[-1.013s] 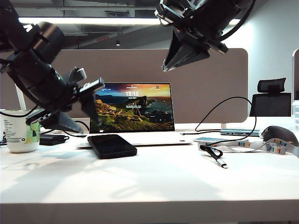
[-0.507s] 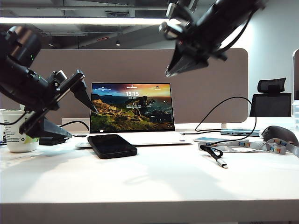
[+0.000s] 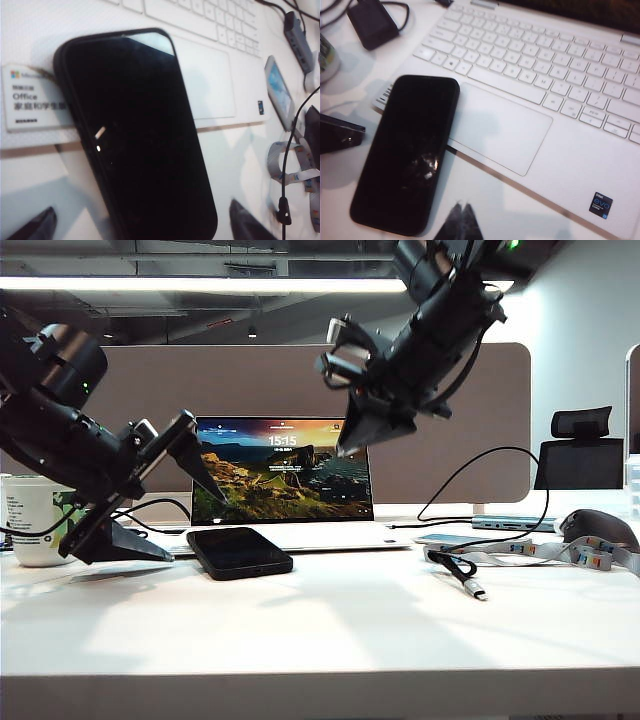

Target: Pick up the black phone, pick up the charger plug, insert the charger plug into the phone's charging port, and finally place the connected phone back on the desk.

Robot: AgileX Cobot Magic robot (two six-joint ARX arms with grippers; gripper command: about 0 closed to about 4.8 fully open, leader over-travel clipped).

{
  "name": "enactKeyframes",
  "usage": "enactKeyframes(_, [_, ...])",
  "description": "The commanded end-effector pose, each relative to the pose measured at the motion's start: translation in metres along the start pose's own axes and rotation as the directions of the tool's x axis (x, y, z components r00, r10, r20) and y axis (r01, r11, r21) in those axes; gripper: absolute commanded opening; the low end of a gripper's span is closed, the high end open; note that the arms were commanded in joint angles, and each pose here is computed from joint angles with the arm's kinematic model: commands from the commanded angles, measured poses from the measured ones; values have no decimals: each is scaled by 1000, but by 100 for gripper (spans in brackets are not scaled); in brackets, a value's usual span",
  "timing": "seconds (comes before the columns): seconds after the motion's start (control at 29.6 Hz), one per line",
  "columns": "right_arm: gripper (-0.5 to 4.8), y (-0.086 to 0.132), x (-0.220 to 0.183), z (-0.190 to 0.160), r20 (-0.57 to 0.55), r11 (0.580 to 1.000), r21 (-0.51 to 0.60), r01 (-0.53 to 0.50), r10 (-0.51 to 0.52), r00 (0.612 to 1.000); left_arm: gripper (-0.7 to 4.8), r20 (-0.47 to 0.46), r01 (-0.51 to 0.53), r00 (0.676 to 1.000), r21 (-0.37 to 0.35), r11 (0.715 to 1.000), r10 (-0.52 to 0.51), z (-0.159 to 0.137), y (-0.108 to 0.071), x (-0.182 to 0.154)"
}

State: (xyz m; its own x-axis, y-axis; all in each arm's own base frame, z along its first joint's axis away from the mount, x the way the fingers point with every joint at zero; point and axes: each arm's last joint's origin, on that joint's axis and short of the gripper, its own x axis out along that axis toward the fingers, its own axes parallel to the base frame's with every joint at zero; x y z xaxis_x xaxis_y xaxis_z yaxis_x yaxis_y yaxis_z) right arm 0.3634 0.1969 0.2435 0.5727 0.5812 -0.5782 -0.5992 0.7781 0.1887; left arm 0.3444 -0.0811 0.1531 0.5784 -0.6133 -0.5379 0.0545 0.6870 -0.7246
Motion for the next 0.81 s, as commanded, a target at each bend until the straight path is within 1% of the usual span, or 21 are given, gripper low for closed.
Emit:
enactKeyframes(0.03, [-5, -2, 7, -3, -12, 1000, -2, -2, 2, 1000, 479, -11, 5, 1000, -5, 1000, -5, -3, 1, 6])
enactKeyframes(0.07, [-5, -2, 10, -5, -16, 1000, -5, -3, 3, 1000, 479, -18, 2, 1000, -7, 1000, -3, -4, 2, 8])
enactKeyframes(0.2, [-5, -5, 19, -11, -40, 999, -37, -4, 3, 999, 479, -32, -3, 999, -56, 998, 1, -8, 8, 16])
enactKeyframes(0.41, [-5, -9, 32, -19, -60, 999, -42, -12, 10, 998, 479, -41, 13, 999, -56, 998, -15, -9, 12, 21])
enactKeyframes(0.71, [-5, -14, 54, -26, -8, 999, -50, -17, 17, 1000, 479, -31, 37, 999, -43, 998, -38, -8, 11, 21])
enactKeyframes(0.81, [-5, -16, 60, -31, -18, 999, -47, -22, 21, 1000, 479, -47, 43, 998, -52, 998, -45, -9, 13, 24])
